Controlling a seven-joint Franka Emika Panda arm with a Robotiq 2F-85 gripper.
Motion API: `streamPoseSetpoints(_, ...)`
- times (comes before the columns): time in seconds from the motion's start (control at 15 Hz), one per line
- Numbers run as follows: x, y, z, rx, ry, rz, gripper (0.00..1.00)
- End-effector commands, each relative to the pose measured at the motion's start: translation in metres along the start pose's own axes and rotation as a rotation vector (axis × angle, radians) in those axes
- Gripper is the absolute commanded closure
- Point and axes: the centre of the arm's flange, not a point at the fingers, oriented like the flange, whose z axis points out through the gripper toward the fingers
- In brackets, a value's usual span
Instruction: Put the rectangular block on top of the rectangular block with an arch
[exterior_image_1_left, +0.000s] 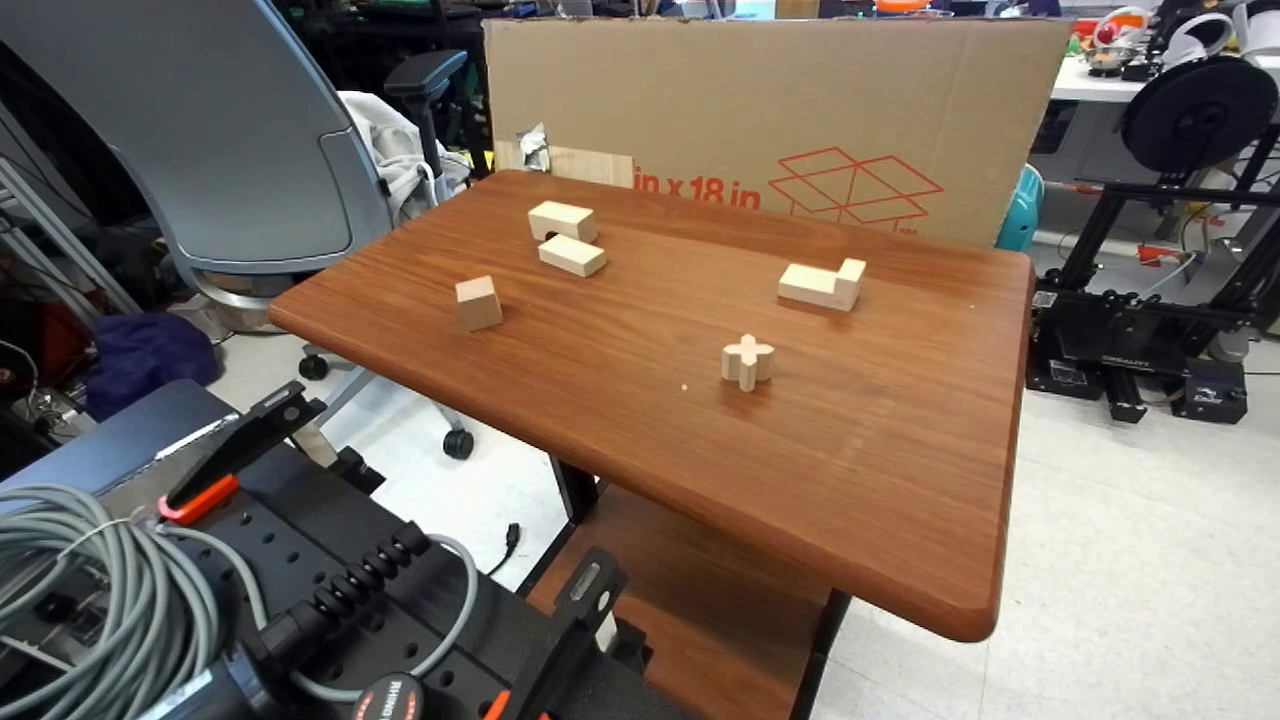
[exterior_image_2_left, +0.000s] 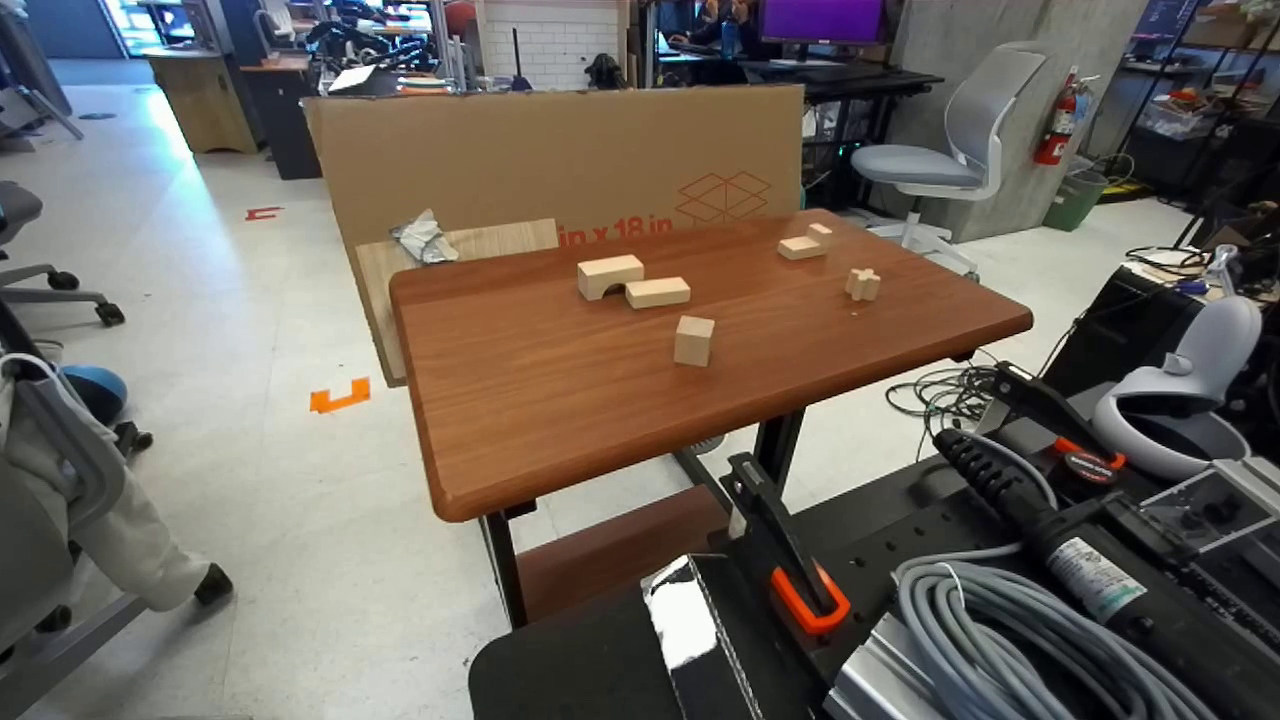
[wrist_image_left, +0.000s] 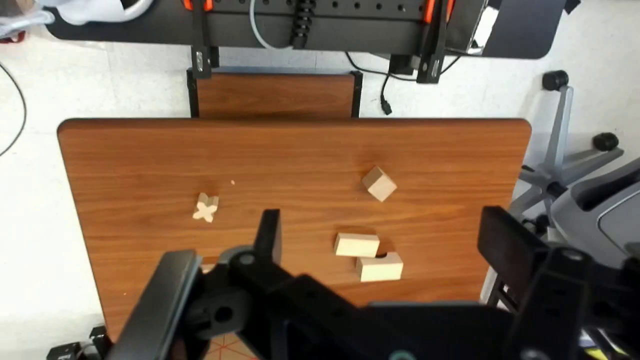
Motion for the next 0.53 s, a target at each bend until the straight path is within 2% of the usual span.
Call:
streamPoseSetpoints(0.0, 0.073, -0.007, 0.015, 0.014, 0.028, 0.06, 0.0)
streamPoseSetpoints(0.47, 0.152, -0.04, 0.09, -0.059, 0.017, 0.139, 0.0)
